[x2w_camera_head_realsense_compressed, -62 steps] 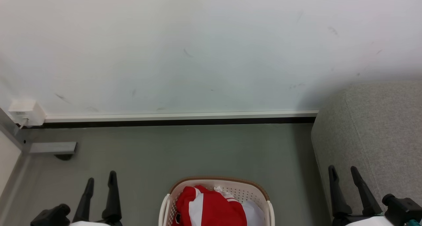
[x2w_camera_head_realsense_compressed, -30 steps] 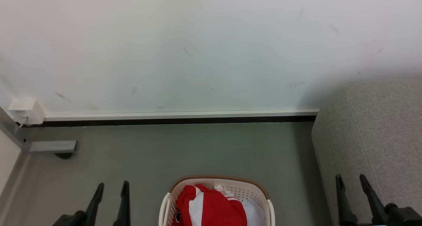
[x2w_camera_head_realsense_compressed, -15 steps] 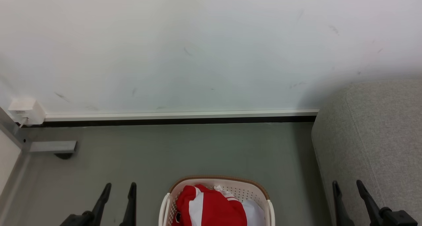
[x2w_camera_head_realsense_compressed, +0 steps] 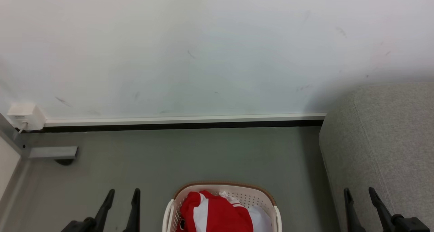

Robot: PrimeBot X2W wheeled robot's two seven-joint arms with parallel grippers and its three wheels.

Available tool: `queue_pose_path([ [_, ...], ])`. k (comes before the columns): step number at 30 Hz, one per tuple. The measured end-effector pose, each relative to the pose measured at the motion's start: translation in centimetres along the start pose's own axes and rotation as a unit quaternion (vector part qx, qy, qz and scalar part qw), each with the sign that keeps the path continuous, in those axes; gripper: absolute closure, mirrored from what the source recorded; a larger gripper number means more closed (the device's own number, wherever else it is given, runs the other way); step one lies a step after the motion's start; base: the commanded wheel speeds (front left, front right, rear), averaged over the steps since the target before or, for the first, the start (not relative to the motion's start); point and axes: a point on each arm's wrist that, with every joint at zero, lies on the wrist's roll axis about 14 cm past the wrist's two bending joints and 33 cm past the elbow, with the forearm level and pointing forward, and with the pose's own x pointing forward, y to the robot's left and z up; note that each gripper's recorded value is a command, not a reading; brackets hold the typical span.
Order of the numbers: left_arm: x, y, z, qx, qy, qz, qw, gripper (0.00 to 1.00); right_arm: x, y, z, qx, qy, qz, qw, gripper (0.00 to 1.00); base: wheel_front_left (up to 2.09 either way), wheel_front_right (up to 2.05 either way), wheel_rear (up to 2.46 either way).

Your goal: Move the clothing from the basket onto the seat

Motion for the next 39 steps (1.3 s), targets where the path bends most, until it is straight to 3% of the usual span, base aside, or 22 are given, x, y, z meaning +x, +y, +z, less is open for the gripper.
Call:
queue_pose_path([
  [15, 0.3, -0.3, -0.4, -0.001, 0.006, -0.006, 1.000, 0.00, 0.2, -0.2, 0.4, -0.002, -0.007, -0.003, 1.000, 0.00, 0.00, 0.00, 0.00],
  [24, 3.1, -4.2, -2.4, 0.011, 0.037, -0.080, 0.996, 0.00, 1.5, -1.0, 2.1, -0.007, -0.031, -0.011, 0.999, 0.00, 0.00, 0.00, 0.00],
  [29, 4.8, -6.7, -6.6, 0.042, 0.101, -0.142, 0.984, 0.00, 2.8, -1.4, 2.7, -0.012, -0.042, -0.014, 0.999, 0.00, 0.00, 0.00, 0.00],
  [39, 8.8, -9.9, -15.2, 0.093, 0.218, -0.229, 0.944, 0.00, 5.8, -2.8, 2.7, -0.023, -0.048, -0.024, 0.998, 0.00, 0.00, 0.00, 0.00],
])
